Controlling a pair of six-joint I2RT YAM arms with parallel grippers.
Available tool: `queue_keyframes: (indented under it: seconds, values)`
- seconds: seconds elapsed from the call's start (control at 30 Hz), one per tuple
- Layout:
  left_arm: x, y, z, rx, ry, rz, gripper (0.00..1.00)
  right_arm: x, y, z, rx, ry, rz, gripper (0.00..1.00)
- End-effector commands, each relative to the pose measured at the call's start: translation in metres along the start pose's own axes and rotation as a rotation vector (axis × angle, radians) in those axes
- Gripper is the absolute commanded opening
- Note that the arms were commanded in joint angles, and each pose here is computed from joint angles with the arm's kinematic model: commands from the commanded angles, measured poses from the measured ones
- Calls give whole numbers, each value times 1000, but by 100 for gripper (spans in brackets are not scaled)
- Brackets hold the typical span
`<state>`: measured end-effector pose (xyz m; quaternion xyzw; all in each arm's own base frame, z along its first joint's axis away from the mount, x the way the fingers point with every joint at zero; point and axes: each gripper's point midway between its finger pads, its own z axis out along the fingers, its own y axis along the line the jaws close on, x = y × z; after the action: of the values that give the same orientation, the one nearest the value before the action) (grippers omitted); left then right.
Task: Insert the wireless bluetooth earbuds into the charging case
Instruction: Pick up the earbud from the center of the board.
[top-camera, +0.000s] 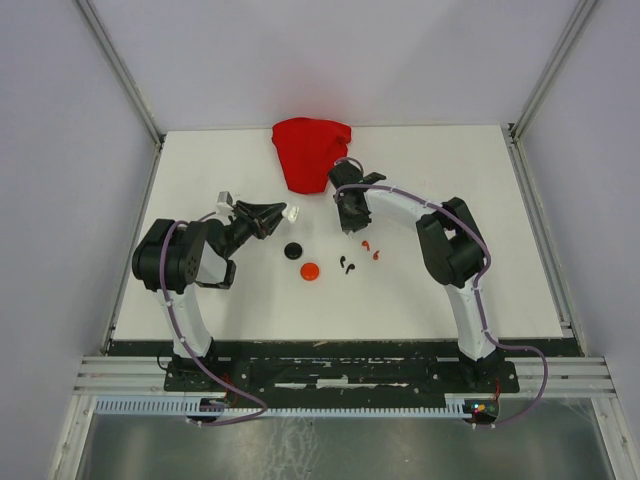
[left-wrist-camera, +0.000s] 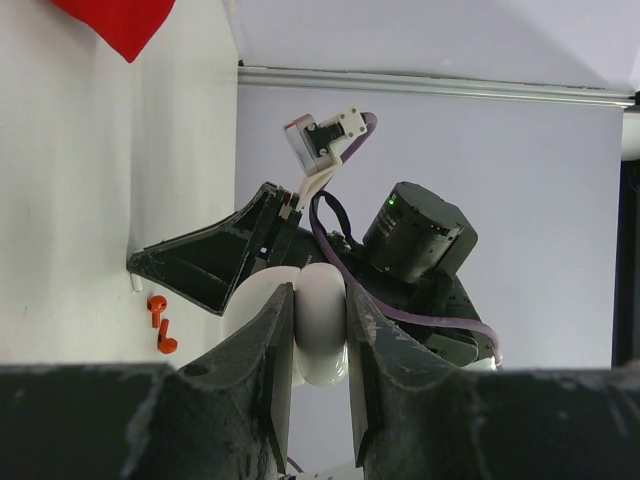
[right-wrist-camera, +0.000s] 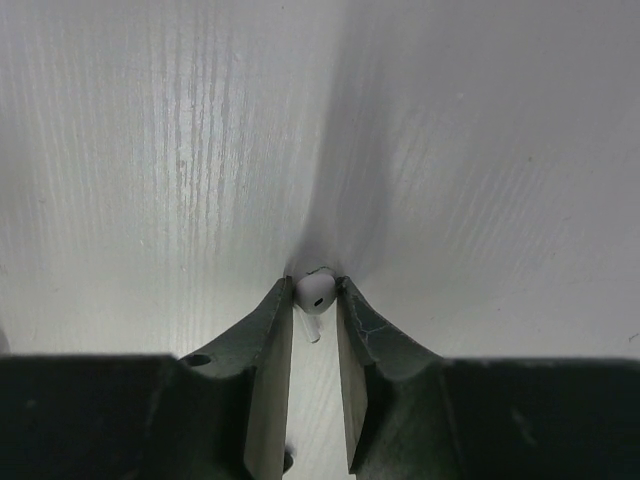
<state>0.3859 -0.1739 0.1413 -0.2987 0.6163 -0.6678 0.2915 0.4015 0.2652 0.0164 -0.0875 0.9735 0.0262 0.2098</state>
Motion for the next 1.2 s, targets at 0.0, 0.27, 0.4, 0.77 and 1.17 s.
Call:
queue_keyframes:
  seconds: [0.0,0.27,0.4,0.77,1.17]
  values:
    - [5,-25,-4,88,23,32,3,13,0,10,17,50,-17,28]
    - [5,-25,-4,87,23,34,3,1,1,0,6,2,-28,23]
    - [4,-23,-3,83,24,31,3,-20,4,-15,-21,-93,-37,21]
    - [5,-21,2,63,38,45,3,-70,14,-69,-142,-378,-25,19]
    - [24,-15,20,51,86,24,3,-88,48,-163,-524,-778,-62,19]
